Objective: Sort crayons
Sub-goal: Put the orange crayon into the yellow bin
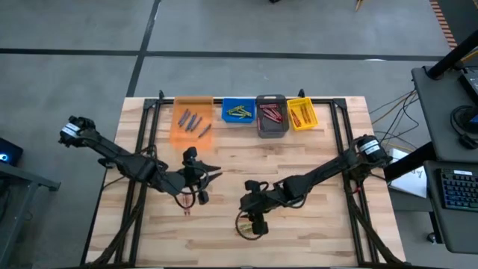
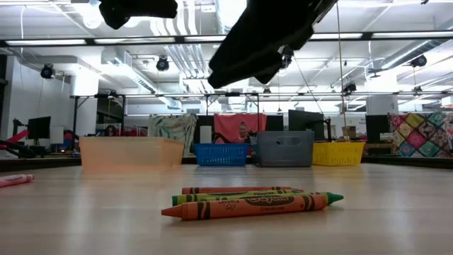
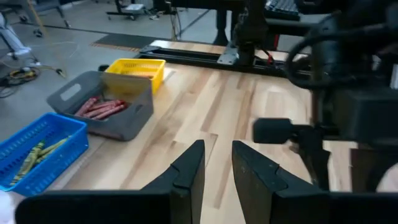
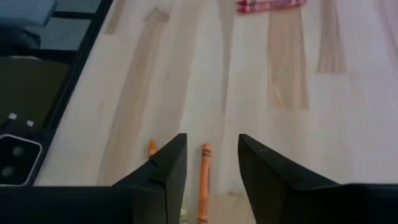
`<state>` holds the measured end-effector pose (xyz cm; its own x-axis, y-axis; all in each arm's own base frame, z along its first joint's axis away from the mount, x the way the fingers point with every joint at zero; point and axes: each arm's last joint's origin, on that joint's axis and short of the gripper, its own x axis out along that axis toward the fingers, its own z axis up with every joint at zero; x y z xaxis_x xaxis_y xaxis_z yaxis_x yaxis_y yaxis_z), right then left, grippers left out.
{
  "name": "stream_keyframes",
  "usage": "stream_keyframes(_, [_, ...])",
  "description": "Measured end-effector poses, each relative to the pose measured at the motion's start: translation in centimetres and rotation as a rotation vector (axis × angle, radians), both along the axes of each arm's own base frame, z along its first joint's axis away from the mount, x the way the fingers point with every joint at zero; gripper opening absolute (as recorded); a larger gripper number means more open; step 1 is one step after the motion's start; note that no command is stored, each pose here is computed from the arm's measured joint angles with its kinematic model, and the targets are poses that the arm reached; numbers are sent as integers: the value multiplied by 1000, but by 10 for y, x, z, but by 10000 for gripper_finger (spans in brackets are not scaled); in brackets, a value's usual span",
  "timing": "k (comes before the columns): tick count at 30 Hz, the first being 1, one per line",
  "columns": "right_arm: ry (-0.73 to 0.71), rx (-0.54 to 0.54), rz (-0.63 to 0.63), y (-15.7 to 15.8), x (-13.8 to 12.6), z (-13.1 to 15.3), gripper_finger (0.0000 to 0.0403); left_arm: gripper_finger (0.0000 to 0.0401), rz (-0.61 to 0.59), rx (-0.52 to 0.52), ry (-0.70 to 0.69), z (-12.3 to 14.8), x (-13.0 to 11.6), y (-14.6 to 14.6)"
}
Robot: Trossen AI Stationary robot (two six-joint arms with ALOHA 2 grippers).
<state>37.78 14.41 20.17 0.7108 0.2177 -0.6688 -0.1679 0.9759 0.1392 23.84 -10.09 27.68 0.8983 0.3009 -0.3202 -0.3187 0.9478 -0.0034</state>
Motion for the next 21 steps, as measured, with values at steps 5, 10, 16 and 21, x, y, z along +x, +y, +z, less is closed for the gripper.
stream_keyframes(5, [39,-6,-26,9,4,-18,141,64,4,1,-2,0,0,0])
stream_keyframes(10, [117,1,-63,11,6,-37,137,64,1,6,7,-2,1,-1])
stream_keyframes(16, [204,-25,-76,11,4,-55,124,64,-2,6,10,-3,1,-2])
stream_keyframes(21, [235,-34,-82,10,3,-61,115,64,-2,9,14,-4,2,-2])
